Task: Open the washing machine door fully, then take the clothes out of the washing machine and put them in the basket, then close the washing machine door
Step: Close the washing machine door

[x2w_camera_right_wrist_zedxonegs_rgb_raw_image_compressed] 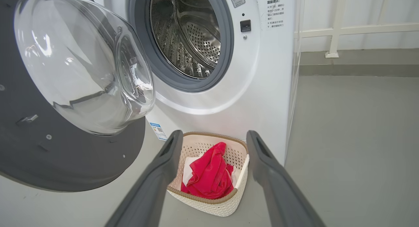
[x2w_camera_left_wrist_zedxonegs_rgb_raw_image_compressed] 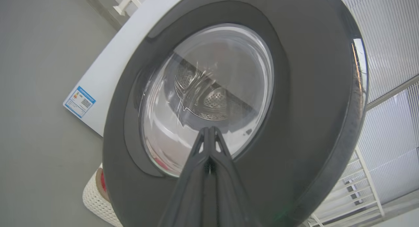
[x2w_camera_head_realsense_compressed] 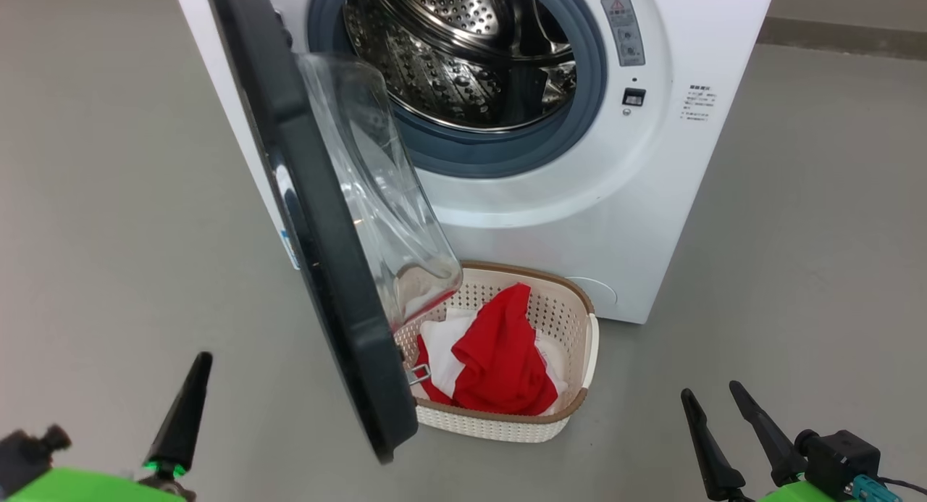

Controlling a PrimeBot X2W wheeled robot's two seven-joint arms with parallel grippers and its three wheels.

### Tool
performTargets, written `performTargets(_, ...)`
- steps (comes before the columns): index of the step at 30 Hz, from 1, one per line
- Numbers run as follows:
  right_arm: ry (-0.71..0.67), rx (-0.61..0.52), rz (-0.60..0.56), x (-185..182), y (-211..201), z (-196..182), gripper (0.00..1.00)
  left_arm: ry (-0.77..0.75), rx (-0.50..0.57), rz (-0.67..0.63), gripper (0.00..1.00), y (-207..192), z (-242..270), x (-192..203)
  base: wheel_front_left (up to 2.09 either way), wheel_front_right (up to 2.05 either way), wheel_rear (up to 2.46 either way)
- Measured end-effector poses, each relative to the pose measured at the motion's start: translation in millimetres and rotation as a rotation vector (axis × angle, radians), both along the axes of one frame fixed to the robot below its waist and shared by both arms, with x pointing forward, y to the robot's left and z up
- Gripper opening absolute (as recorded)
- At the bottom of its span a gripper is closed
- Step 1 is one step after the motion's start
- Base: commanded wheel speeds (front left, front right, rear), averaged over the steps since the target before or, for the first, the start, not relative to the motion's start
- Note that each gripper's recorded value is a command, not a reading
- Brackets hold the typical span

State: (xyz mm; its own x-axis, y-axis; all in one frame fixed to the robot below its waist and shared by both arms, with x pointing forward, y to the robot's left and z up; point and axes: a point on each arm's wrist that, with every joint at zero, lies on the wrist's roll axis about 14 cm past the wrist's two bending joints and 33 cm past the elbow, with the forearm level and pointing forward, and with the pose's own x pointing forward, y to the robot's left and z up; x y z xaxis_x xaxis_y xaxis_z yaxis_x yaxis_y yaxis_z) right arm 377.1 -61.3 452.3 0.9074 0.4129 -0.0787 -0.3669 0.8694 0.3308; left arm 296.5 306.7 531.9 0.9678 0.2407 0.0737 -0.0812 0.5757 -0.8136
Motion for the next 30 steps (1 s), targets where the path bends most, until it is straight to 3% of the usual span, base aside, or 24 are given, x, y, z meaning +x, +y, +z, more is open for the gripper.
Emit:
performTargets(6, 0.017, 0.001, -0.014, 1.0, -4.4, -5.9, 1.00, -0.022, -0.234, -0.210, 0.00, -24.6, 20.1, 14.2, 0.00, 0.00, 0.00)
performTargets(9, 0.021, -0.004, -0.016, 2.1, -5.4, -8.1, 1.00, -0.033, -0.276, -0.280, 0.00, -30.1, 30.2, 17.7, 0.00, 0.00, 0.00)
performTargets(16, 0.022, 0.002, -0.025, 8.7, -6.9, -9.3, 1.00, -0.010, -0.307, -0.401, 0.00, -58.9, 28.6, 28.1, 0.00, 0.00, 0.00)
performTargets(30, 0.024, 0.003, -0.054, 12.6, -16.2, -10.9, 1.00, -0.013, -0.258, -0.502, 0.00, -89.1, 36.7, 51.2, 0.00, 0.00, 0.00)
